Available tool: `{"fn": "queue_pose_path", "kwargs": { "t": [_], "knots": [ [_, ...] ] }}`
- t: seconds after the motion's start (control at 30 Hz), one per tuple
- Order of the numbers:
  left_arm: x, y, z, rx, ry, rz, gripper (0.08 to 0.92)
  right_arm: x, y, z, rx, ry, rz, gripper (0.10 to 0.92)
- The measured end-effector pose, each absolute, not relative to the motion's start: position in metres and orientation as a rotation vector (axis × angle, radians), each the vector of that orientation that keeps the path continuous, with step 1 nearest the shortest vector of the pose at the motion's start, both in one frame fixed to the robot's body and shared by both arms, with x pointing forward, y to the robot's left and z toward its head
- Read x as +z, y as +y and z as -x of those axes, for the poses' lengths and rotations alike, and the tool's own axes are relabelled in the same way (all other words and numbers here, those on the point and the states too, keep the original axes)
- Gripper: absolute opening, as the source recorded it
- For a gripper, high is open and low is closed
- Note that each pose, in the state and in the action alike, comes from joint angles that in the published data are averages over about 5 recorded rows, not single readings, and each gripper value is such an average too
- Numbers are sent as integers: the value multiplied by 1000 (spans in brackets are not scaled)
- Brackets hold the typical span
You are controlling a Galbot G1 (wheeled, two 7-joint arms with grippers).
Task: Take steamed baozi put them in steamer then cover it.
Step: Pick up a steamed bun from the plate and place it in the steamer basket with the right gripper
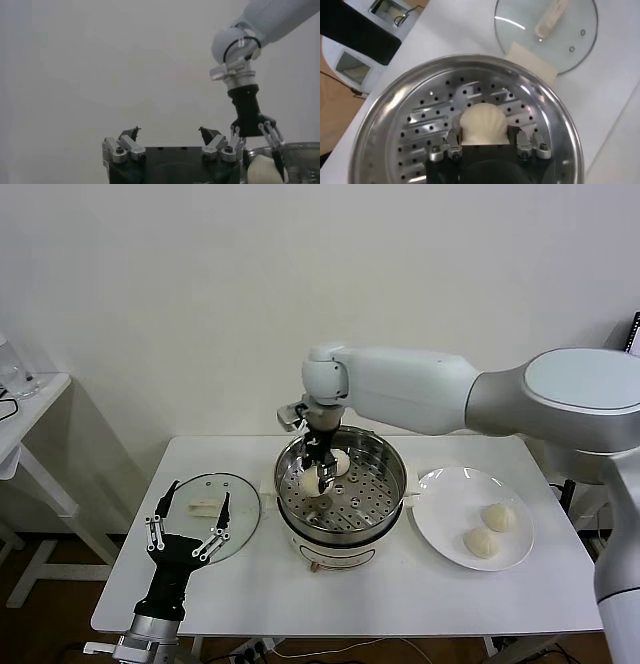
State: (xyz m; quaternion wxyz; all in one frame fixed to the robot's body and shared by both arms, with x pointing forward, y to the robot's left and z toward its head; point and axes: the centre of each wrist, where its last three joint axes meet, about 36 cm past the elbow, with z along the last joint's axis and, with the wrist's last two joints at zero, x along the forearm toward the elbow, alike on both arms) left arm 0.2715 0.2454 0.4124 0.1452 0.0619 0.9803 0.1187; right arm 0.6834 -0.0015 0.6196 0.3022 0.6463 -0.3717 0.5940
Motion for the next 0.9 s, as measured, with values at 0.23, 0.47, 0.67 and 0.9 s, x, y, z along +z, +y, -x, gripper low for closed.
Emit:
{"fn": "queue_pose_path", "kwargs": {
  "t": [0.23,0.47,0.67,0.9],
  "knots": [
    [413,247,-271,346,2823,-168,823,603,9,-683,1578,-989,-1717,641],
    [414,249,-272,355,2819,-160,823,596,8,-683,1583,-998,-1718,782],
    [415,249,-272,354,2819,-155,823,605,2,-680,1587,-1013,-1729,822],
    [415,247,-271,354,2822,-158,823,650,-45,-679,1623,-1035,-1718,823]
  ]
}}
